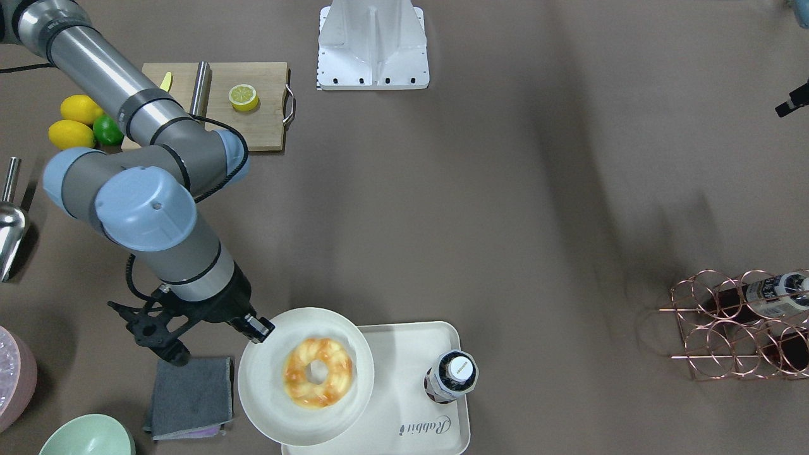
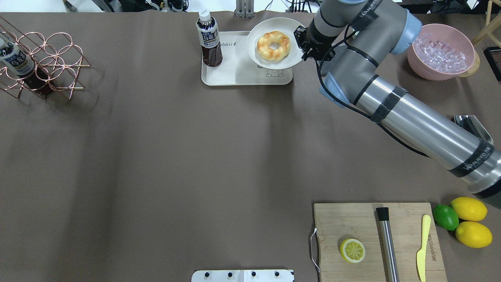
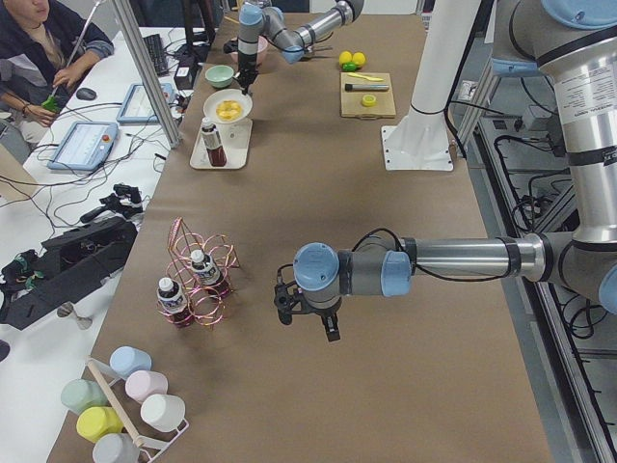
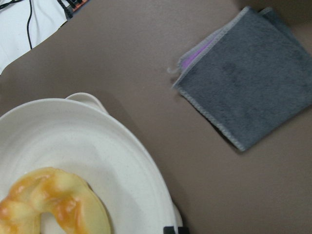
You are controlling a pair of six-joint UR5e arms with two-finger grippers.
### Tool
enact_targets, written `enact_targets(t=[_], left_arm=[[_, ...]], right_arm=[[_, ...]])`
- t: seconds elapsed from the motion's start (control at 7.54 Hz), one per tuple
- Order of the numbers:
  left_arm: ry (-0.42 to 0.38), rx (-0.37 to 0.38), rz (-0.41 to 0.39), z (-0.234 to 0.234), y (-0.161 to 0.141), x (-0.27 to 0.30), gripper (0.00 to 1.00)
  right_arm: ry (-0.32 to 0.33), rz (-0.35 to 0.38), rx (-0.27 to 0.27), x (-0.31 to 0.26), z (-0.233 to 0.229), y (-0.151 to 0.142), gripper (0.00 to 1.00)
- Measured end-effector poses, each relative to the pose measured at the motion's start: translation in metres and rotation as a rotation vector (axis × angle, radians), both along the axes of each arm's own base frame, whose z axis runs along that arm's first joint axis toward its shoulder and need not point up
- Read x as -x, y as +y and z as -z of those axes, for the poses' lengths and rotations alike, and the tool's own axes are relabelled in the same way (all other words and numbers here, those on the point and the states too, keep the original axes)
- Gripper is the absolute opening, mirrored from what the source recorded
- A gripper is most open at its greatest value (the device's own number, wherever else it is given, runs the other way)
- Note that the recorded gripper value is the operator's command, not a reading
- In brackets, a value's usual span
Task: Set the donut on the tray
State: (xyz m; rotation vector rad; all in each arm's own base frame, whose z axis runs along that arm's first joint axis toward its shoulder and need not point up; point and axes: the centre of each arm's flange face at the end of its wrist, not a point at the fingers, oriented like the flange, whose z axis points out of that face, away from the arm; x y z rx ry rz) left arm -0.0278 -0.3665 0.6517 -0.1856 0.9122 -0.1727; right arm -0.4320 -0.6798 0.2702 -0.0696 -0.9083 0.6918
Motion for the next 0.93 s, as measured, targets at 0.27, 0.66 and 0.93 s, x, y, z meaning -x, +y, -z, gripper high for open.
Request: enact_targets(t=[0.27, 0.66, 0.93], left_arm=[[-0.004, -0.005, 0.0, 0.0, -0.001, 0.0, 0.99], [-0.006, -0.007, 0.001, 0.001, -0.002, 0.0, 0.99], [-0.004, -0.008, 0.001, 0.001, -0.003, 0.0, 0.99]], right_arm=[[-0.002, -0.035, -0.016, 0.045, 0.008, -0.006, 0.0], [-0.007, -0.08, -0.038, 0.075, -0.002, -0.001, 1.0], [0.001, -0.102, -0.057, 0.078, 0.001, 0.002, 1.0]])
